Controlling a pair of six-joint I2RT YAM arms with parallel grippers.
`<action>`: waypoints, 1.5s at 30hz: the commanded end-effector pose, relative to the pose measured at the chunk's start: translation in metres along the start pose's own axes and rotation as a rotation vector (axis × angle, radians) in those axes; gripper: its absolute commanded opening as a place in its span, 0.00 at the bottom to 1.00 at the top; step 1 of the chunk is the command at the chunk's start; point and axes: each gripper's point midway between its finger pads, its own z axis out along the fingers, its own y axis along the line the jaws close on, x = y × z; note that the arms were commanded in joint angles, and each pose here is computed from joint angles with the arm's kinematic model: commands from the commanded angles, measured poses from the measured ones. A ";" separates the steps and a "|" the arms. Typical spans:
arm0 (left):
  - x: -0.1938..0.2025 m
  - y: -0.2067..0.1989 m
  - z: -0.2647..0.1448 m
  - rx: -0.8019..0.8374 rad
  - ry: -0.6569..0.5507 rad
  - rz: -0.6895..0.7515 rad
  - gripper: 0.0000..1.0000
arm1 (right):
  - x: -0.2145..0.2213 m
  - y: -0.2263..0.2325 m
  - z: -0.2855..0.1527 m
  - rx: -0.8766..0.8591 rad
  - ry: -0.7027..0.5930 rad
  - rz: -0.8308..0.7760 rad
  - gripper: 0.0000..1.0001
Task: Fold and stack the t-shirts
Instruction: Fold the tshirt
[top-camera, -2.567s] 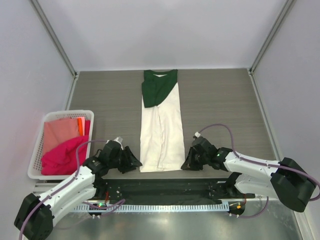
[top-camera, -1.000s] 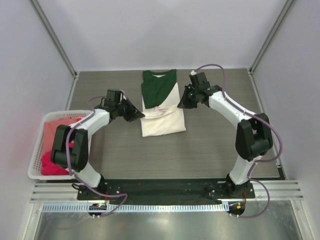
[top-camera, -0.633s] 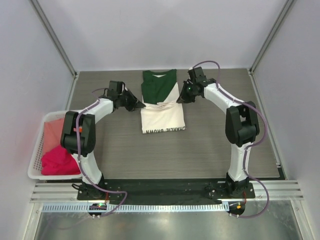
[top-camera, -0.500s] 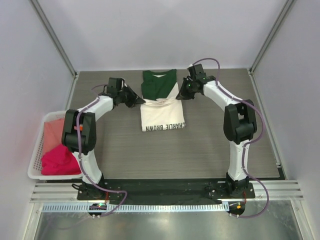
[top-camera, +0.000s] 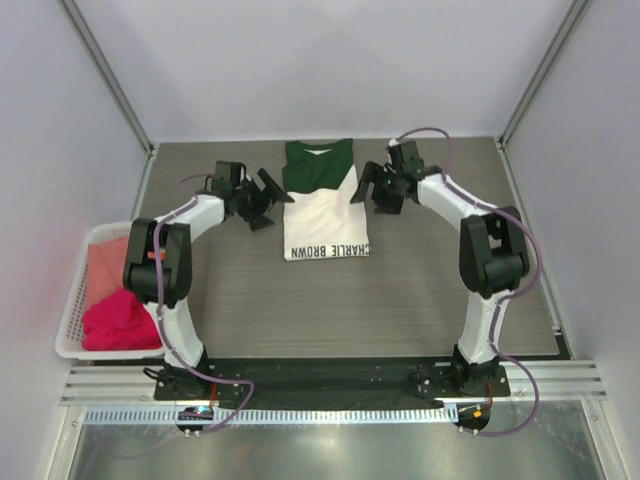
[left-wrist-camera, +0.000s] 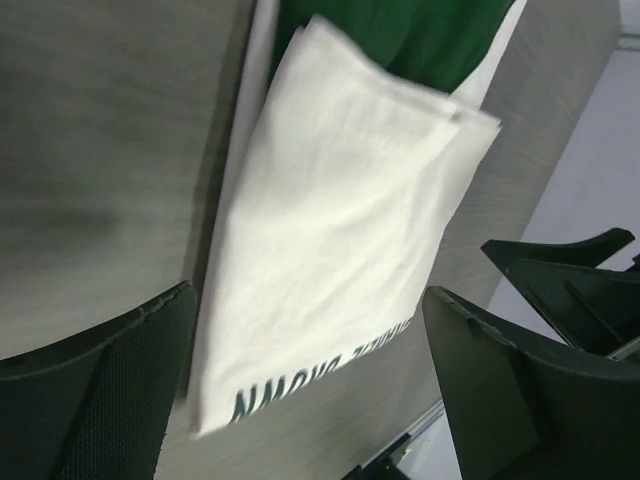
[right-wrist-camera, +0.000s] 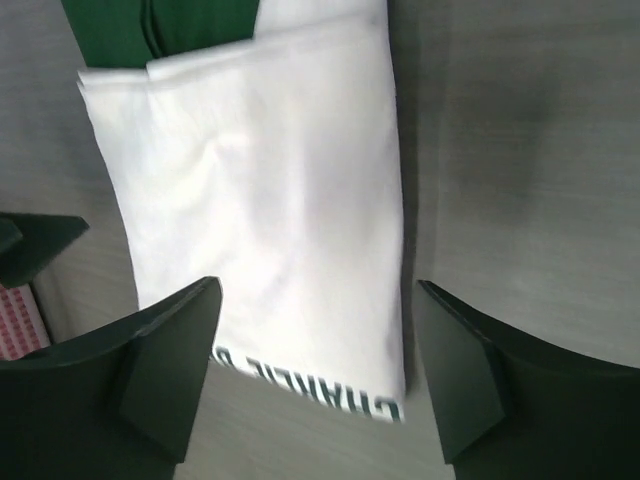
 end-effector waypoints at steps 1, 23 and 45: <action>0.027 0.009 -0.033 -0.032 -0.012 0.049 0.93 | 0.020 0.008 -0.041 -0.074 -0.062 -0.009 0.79; 0.117 0.069 -0.023 -0.053 0.079 -0.015 0.52 | 0.128 -0.038 -0.009 -0.116 0.143 0.111 0.46; 0.130 0.084 0.000 -0.103 0.104 -0.013 0.00 | 0.132 -0.034 -0.023 -0.139 0.135 0.088 0.01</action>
